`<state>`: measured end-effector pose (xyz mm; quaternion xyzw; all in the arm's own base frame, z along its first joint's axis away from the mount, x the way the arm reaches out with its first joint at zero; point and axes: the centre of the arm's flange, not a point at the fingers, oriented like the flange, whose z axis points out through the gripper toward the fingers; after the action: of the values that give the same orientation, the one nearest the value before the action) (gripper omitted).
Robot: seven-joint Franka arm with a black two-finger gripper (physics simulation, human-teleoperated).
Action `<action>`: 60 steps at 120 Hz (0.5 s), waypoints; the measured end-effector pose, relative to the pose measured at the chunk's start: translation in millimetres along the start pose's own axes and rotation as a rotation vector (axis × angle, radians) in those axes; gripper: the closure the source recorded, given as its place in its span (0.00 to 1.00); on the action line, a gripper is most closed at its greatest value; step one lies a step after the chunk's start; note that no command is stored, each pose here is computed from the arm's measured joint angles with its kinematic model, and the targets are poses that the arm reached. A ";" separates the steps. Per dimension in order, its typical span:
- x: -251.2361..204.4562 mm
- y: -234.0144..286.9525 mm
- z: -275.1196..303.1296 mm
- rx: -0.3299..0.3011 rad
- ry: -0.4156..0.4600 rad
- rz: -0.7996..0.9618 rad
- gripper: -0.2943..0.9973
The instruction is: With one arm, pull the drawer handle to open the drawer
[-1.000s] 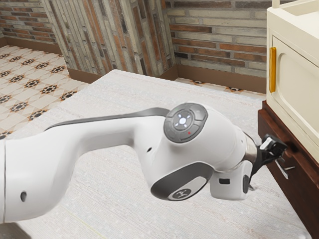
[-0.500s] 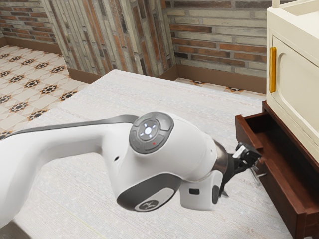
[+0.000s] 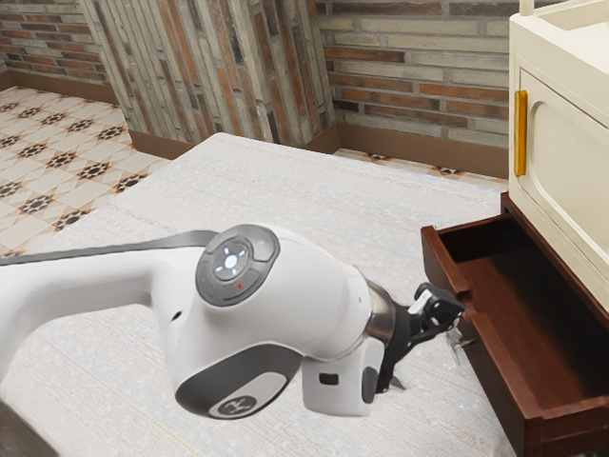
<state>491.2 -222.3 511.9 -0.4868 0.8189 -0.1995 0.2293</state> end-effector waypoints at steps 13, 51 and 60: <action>-2.9 8.1 -6.3 0.000 0.000 -0.005 0.23; -6.4 34.2 -21.9 -0.004 0.007 -0.017 0.24; -7.3 39.8 -25.4 -0.003 0.007 -0.019 0.24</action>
<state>451.8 -195.3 512.0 -0.4943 0.8154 -0.2019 0.2237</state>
